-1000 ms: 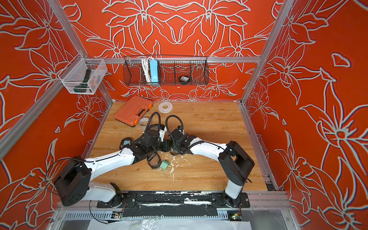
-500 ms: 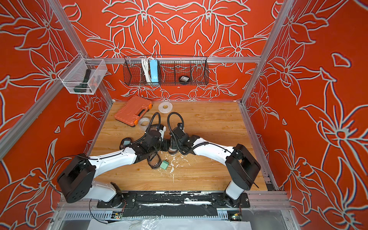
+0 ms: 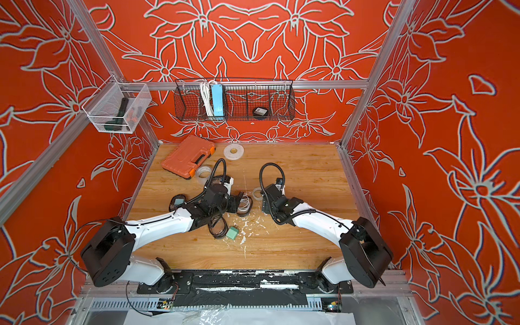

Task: Pack away charging kits
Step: Pick up the plug from the center of the board.

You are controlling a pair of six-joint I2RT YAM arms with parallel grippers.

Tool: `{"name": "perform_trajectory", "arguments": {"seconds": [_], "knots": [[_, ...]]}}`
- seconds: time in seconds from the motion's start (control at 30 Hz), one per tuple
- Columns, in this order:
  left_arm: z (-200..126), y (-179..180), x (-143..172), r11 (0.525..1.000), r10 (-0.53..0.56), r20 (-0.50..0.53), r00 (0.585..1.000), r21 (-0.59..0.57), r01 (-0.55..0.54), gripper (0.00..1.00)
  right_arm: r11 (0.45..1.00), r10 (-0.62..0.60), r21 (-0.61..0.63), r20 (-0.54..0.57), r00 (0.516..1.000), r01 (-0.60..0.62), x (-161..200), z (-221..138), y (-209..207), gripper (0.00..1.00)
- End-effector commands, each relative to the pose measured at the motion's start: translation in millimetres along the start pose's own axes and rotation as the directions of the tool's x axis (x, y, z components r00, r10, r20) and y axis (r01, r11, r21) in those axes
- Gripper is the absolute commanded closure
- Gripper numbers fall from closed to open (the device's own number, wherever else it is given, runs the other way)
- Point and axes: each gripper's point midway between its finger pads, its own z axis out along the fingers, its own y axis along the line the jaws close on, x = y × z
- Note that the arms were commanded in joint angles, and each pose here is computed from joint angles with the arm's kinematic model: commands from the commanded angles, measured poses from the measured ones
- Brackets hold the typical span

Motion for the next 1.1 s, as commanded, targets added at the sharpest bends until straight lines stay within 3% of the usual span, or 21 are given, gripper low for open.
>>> {"name": "perform_trajectory", "arguments": {"seconds": [0.0, 0.13, 0.4, 0.63, 0.93, 1.07], "knots": [[0.0, 2.7, -4.5, 1.000, 0.001, 0.021, 1.000, -0.021, 0.000, 1.00, 0.995, 0.077, 0.057, 0.009, 0.997, -0.077, 4.0, 9.2, -27.5, 0.19], [-1.5, 2.1, -5.8, 1.000, 0.003, 0.024, 1.000, -0.021, -0.002, 1.00, 0.996, 0.071, 0.056, -0.036, 0.997, -0.069, 4.0, 21.5, -29.2, 0.25], [-4.7, 0.5, -8.9, 1.000, 0.006, 0.031, 1.000, -0.017, -0.005, 1.00, 0.998, 0.035, 0.055, -0.092, 0.995, -0.030, 0.4, 40.9, -14.3, 0.28], [-5.3, 0.6, -8.9, 1.000, 0.007, 0.031, 0.999, -0.017, -0.007, 1.00, 0.992, 0.032, 0.123, -0.117, 0.993, -0.018, 0.6, 48.7, -20.2, 0.42], [-4.3, -0.5, -7.3, 1.000, 0.006, 0.025, 1.000, -0.009, -0.006, 1.00, 0.987, 0.027, 0.163, -0.160, 0.987, -0.001, 5.8, 63.2, -20.7, 0.43], [-4.7, 0.1, -7.8, 1.000, 0.005, 0.028, 1.000, -0.011, -0.005, 1.00, 0.986, 0.026, 0.167, -0.164, 0.986, 0.002, 6.7, 64.8, -21.3, 0.58]]}}
